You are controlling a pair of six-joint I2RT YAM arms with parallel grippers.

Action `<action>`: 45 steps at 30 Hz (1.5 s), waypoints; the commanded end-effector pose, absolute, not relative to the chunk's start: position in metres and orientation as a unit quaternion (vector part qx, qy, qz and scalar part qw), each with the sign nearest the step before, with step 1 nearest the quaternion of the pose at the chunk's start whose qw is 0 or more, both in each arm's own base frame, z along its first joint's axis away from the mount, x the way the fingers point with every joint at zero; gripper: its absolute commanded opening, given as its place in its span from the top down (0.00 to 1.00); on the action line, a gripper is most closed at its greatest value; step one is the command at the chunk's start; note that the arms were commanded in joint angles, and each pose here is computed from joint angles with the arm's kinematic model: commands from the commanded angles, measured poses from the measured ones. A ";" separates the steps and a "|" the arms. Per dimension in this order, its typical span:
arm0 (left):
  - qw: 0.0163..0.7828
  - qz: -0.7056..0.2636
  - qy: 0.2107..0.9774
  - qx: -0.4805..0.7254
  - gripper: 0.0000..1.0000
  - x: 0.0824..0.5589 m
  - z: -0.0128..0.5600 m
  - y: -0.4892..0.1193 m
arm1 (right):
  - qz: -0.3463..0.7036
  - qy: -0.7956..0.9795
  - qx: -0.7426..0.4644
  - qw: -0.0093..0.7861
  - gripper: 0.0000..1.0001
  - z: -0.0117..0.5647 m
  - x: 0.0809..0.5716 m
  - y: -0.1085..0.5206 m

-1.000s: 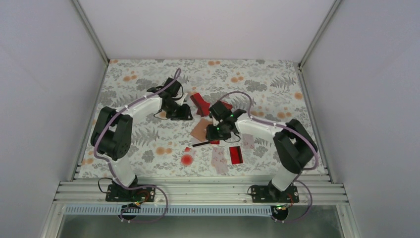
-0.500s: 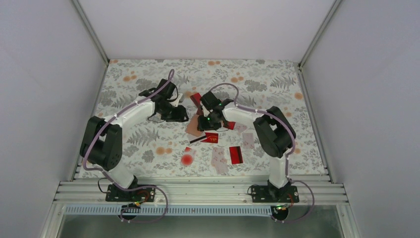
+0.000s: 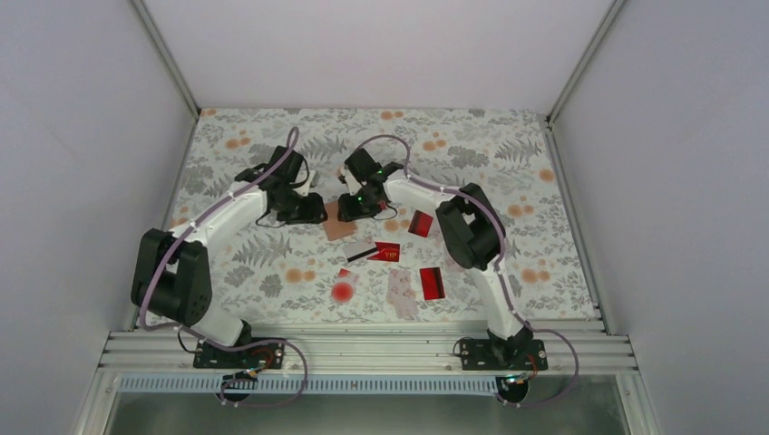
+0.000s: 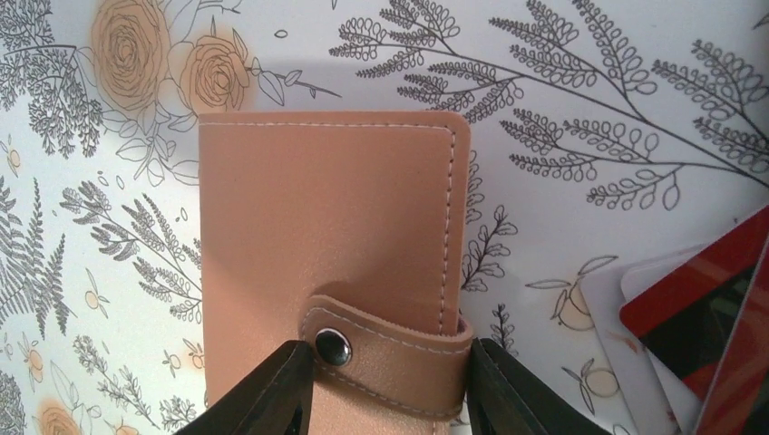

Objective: Put the credit cards into the card holder

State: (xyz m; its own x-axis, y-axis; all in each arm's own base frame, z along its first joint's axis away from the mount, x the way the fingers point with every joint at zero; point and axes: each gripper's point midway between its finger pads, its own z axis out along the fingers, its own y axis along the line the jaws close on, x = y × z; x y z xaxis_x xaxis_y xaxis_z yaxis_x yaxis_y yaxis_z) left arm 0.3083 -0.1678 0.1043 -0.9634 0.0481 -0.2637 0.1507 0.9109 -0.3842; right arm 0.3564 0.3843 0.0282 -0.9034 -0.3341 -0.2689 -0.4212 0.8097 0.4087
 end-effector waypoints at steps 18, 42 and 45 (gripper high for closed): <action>0.555 0.006 0.832 0.000 0.00 0.348 0.320 -0.063 | 0.043 0.837 -0.137 0.528 0.01 0.308 0.384 0.203; 0.637 0.088 0.760 -0.095 0.01 0.318 0.170 0.034 | -0.025 0.794 -0.064 0.604 0.00 0.181 0.342 0.029; 0.638 0.086 0.758 -0.105 0.01 0.318 0.160 0.042 | -0.004 0.775 -0.050 0.630 0.01 0.174 0.340 0.020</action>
State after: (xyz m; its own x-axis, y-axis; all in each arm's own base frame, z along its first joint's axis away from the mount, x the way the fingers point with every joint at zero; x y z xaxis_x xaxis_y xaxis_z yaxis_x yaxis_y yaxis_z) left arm 0.3086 0.0409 0.1373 -0.3076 0.0013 -0.9515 -0.2801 0.9556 0.0918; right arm 0.3270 0.0137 0.1322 -0.4486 -0.1153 -0.8863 -0.0019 0.9918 -0.1280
